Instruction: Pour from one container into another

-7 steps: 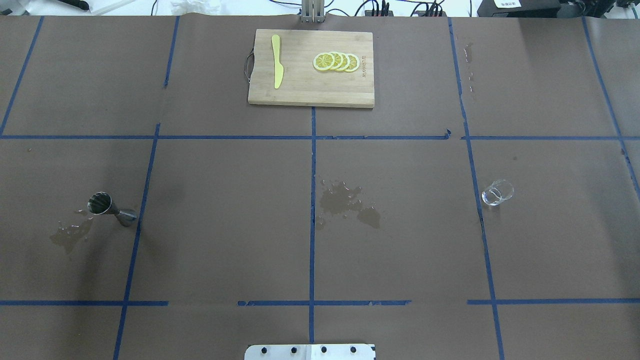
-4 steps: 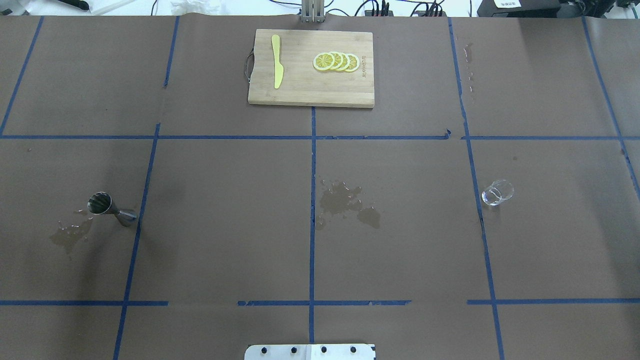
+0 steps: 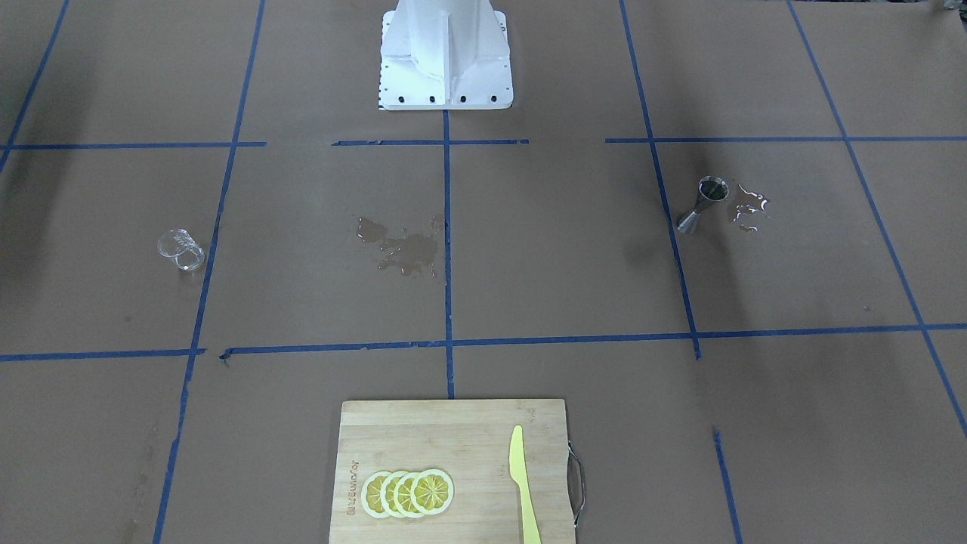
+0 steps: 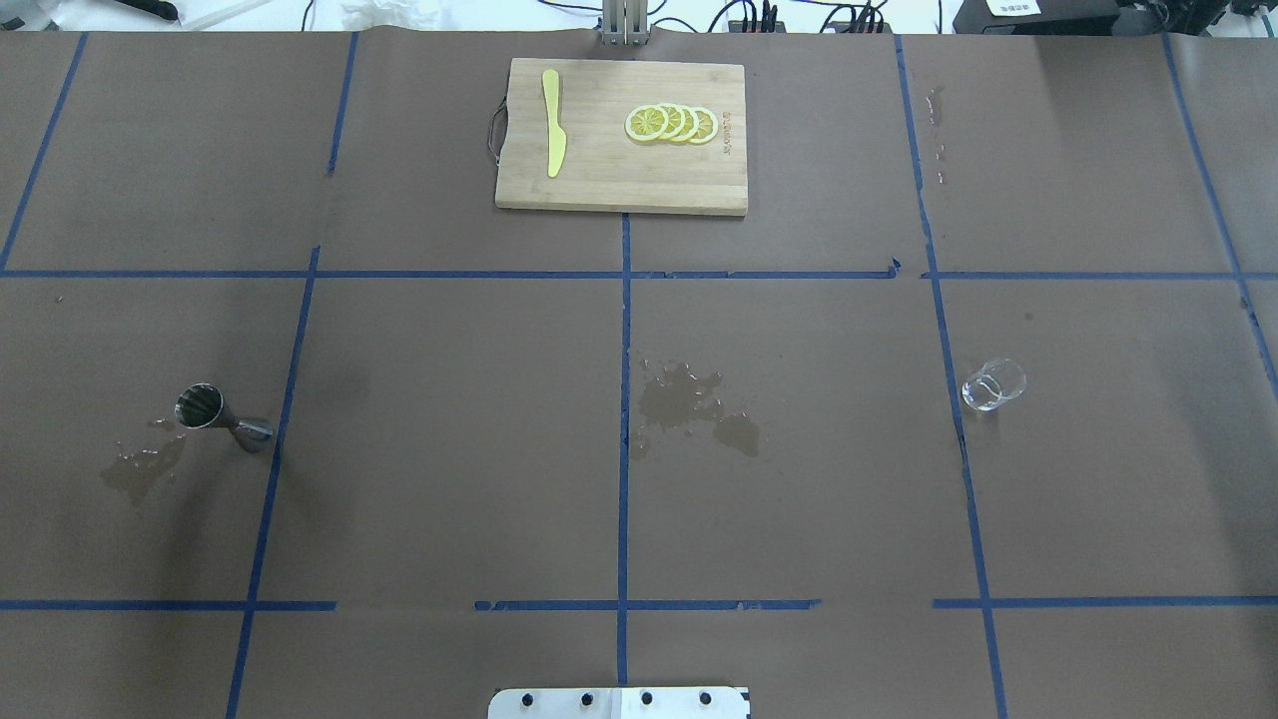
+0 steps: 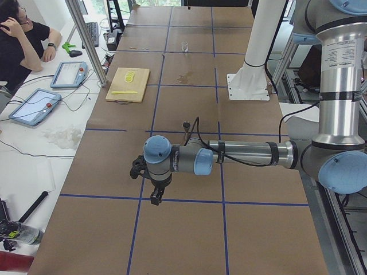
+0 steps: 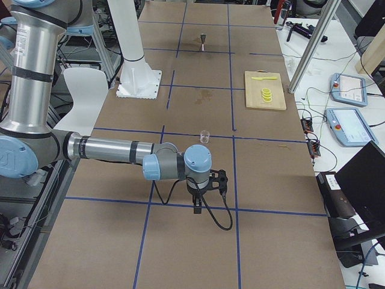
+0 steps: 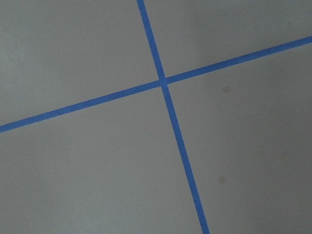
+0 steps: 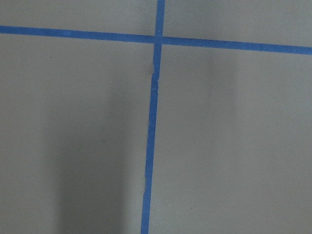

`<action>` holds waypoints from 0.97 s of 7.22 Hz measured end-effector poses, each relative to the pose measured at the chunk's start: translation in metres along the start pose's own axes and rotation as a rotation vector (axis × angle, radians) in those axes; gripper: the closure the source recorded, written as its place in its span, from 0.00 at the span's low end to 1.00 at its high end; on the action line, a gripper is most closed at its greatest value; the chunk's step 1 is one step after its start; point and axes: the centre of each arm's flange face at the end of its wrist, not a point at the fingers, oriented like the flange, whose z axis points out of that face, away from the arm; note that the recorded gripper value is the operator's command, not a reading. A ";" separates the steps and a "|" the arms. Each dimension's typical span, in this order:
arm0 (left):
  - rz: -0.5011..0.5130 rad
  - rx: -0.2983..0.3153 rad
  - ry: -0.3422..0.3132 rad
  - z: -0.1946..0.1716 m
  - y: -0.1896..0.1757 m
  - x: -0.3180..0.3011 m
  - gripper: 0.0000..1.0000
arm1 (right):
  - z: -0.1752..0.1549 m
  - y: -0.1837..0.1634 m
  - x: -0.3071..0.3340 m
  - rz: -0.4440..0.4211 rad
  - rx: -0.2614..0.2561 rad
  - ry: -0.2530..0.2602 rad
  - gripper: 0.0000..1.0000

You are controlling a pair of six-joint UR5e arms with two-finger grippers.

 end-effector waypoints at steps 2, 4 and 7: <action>0.003 0.001 0.000 0.000 0.000 0.000 0.00 | 0.000 0.001 0.000 0.000 0.000 0.000 0.00; 0.016 0.014 -0.003 -0.001 -0.001 0.001 0.00 | 0.001 0.001 0.001 0.000 0.000 0.000 0.00; 0.023 0.021 -0.005 -0.002 -0.001 0.002 0.00 | 0.002 0.003 0.001 0.002 -0.004 0.000 0.00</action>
